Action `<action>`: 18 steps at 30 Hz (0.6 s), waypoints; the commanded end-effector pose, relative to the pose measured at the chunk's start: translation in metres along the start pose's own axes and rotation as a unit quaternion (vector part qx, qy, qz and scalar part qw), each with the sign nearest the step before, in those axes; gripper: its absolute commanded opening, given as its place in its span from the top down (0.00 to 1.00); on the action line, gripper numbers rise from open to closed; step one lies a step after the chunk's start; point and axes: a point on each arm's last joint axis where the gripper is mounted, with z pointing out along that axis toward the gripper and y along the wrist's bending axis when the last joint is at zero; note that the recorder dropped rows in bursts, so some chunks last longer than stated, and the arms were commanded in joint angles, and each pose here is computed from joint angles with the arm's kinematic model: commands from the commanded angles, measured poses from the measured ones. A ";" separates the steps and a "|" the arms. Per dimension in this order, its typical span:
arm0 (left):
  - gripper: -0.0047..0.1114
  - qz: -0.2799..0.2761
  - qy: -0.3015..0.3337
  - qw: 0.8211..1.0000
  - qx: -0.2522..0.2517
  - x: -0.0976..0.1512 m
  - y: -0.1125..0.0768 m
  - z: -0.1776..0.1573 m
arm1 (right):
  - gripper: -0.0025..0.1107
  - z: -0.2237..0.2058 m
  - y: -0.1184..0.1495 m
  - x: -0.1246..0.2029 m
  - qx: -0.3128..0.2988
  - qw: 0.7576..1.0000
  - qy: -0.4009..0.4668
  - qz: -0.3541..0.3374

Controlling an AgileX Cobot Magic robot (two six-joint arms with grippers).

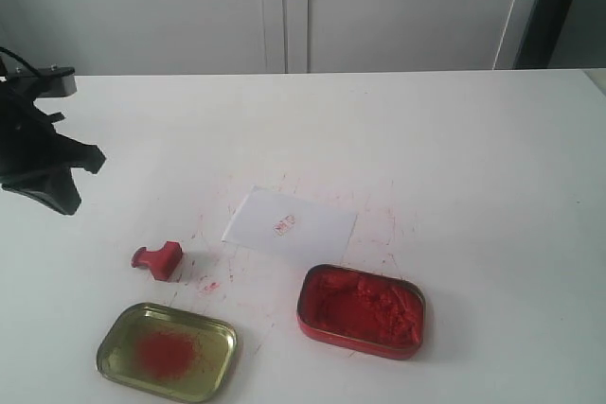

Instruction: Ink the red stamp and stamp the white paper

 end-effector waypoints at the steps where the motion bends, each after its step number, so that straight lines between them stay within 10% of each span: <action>1: 0.96 -0.004 -0.004 1.000 -0.013 0.005 -0.002 -0.018 | 0.98 0.000 0.000 0.000 0.002 1.000 -0.008 0.001; 18: 0.96 0.020 -0.018 0.999 -0.033 0.033 -0.014 -0.068 | 0.98 0.000 0.000 0.000 0.002 1.000 -0.008 0.001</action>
